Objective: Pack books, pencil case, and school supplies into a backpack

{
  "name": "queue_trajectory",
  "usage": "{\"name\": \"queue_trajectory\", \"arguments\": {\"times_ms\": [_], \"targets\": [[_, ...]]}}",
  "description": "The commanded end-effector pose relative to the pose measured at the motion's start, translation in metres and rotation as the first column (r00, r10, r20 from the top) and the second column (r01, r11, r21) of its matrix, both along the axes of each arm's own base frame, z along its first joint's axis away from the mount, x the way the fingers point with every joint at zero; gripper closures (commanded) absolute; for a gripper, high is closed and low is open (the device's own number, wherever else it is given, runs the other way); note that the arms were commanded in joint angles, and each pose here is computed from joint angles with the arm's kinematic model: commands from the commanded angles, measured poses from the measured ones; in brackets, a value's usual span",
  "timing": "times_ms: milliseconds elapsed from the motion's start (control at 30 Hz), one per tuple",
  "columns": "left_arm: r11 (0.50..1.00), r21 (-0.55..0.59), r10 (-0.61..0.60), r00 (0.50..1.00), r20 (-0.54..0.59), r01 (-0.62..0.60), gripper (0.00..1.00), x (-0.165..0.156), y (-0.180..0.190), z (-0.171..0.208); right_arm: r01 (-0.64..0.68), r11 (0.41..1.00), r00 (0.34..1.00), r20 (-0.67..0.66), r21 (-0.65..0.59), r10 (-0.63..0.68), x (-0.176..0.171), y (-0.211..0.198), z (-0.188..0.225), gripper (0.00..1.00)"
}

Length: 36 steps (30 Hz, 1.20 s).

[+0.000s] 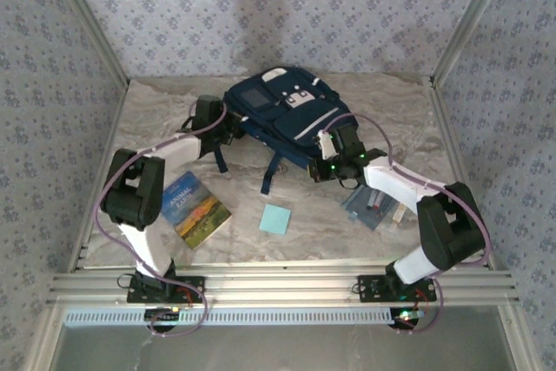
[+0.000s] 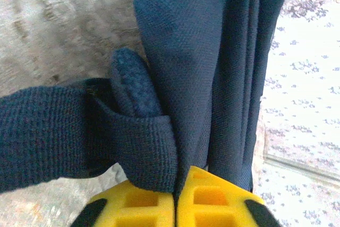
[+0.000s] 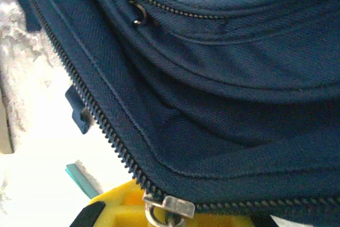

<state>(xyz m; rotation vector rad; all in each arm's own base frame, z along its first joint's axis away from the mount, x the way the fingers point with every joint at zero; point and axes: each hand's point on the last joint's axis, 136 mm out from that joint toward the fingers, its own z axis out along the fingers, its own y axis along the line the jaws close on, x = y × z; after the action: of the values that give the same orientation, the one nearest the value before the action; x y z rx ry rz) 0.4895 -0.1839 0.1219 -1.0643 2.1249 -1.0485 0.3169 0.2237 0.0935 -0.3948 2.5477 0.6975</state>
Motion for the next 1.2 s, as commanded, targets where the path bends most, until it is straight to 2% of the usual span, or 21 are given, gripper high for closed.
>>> {"name": "queue_trajectory", "arguments": {"times_ms": [0, 67, 133, 267, 433, 500, 633, 900, 1067, 1167], "targets": [[0.999, -0.003, 0.032, 0.986, 0.163, -0.032, 0.61, 0.03, 0.021, 0.041, -0.009, 0.997, 0.997, -0.082, 0.08, 0.015, -0.007, 0.032, -0.007, 1.0], [0.999, 0.007, 0.033, 0.988, 0.153, -0.034, 0.35, 0.019, 0.019, 0.042, -0.006, 0.994, 0.996, -0.083, 0.112, 0.015, 0.0, 0.052, -0.007, 1.0], [0.999, 0.024, 0.021, 0.991, 0.132, -0.024, 0.18, 0.005, 0.02, 0.043, 0.011, 0.99, 0.997, -0.078, 0.143, 0.001, 0.012, 0.069, -0.005, 1.0], [1.0, 0.02, 0.003, 0.997, 0.077, -0.005, 0.16, -0.032, 0.02, 0.042, 0.038, 0.975, 0.998, -0.063, 0.219, -0.025, 0.036, 0.099, 0.005, 1.0], [1.0, -0.016, 0.011, 1.0, -0.021, -0.011, 0.17, -0.085, 0.005, 0.025, 0.004, 0.952, 0.998, -0.068, 0.305, 0.018, 0.053, 0.136, 0.024, 1.0], [1.0, -0.023, 0.018, 0.999, -0.036, -0.019, 0.18, -0.095, 0.001, 0.019, -0.009, 0.947, 0.997, -0.07, 0.321, 0.033, 0.053, 0.142, 0.03, 1.0], [0.999, -0.027, 0.026, 0.997, -0.076, -0.028, 0.21, -0.1, -0.002, 0.007, -0.034, 0.936, 0.997, -0.058, 0.349, 0.058, 0.049, 0.149, 0.04, 1.0], [0.998, -0.064, 0.007, 0.994, -0.112, -0.014, 0.26, -0.09, -0.023, -0.012, -0.049, 0.923, 0.994, -0.076, 0.382, 0.085, 0.032, 0.157, 0.05, 1.0], [0.996, -0.085, -0.024, 0.992, -0.12, 0.013, 0.37, -0.083, -0.042, -0.024, -0.023, 0.911, 0.984, -0.15, 0.412, 0.093, 0.018, 0.157, 0.051, 1.0], [0.996, -0.09, -0.019, 0.992, -0.123, 0.008, 0.57, -0.083, -0.045, -0.033, 0.033, 0.918, 0.969, -0.237, 0.396, 0.068, 0.008, 0.152, 0.046, 1.0]]}}
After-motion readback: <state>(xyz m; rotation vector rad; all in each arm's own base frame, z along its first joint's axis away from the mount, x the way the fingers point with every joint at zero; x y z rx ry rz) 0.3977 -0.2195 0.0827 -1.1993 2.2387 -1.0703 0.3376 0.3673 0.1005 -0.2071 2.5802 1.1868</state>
